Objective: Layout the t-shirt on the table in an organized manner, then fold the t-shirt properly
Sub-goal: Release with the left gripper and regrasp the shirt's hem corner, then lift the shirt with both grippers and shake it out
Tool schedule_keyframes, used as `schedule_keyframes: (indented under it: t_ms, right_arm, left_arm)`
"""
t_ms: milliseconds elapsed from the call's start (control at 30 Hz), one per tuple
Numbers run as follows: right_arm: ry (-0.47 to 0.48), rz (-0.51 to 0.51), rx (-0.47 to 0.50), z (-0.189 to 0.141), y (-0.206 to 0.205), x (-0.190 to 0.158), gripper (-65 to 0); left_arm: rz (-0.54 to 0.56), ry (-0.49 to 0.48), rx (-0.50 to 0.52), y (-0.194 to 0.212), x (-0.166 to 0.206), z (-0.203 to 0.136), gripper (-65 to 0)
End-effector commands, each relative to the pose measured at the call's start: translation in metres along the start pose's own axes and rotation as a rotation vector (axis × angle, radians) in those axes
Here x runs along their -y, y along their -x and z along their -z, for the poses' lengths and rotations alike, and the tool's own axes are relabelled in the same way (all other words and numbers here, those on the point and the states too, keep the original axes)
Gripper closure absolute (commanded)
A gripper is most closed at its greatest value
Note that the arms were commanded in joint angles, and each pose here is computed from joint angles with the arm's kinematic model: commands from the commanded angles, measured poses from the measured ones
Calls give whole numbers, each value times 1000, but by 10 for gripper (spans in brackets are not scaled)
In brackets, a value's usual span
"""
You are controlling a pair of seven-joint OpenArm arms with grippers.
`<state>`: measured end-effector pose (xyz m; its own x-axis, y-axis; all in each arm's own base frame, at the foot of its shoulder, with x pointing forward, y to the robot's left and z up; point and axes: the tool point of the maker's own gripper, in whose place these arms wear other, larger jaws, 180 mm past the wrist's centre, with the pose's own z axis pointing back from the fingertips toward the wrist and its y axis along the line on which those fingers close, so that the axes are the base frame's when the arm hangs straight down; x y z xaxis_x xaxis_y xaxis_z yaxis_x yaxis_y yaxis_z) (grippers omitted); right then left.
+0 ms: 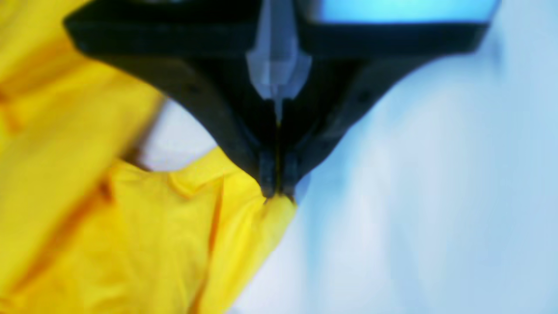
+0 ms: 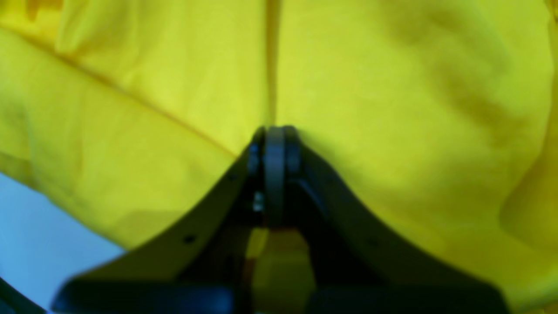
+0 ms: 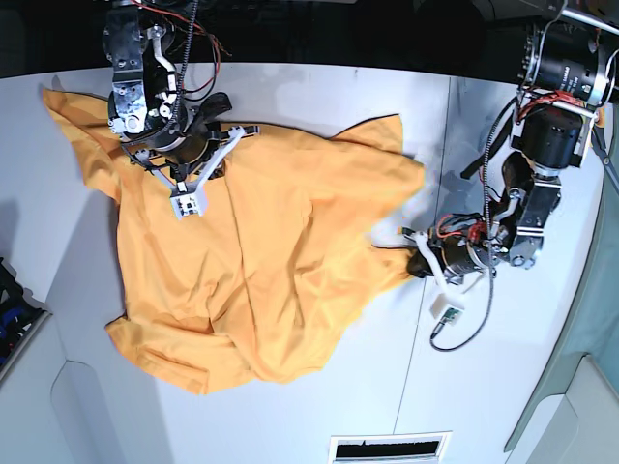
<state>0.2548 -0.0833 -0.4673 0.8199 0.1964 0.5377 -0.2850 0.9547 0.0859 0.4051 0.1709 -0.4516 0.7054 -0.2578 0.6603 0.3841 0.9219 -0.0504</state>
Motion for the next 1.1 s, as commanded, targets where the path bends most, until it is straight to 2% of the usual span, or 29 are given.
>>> schedule_keyframes:
  t_ms: [0, 200, 367, 433, 533, 667, 767, 900, 1033, 1067]
  right_arm:
    - [38, -21, 0, -5, 0, 15, 0]
    - [105, -80, -35, -14, 12, 53, 0]
    - [156, -125, -55, -22, 16, 81, 0]
    - [177, -135, -57, -25, 16, 92, 0]
    - [203, -125, -52, -30, 15, 105, 0]
    - [149, -21, -10, -31, 9, 102, 0]
    - [108, 21, 26, -32, 0, 94, 0]
    - [91, 7, 82, -38, -19, 83, 0]
    - [98, -16, 139, -48, -39, 81, 0]
    - [104, -18, 147, -48, -43, 83, 0]
  left_arm:
    - [14, -20, 49, -26, -13, -7, 0]
    - [68, -87, 94, -46, -49, -35, 0]
    - [109, -118, 83, -57, -67, -60, 0]
    - [130, -82, 78, -59, -64, -70, 0]
    - [165, 56, 96, -59, -39, -83, 0]
    - [160, 217, 120, -48, -3, -93, 0]
    - [134, 241, 99, -33, 5, -92, 0]
    - [126, 231, 66, -15, 3, -91, 0]
    - [46, 191, 109, -20, -14, -99, 0]
    - [11, 194, 137, -26, -18, -104, -50]
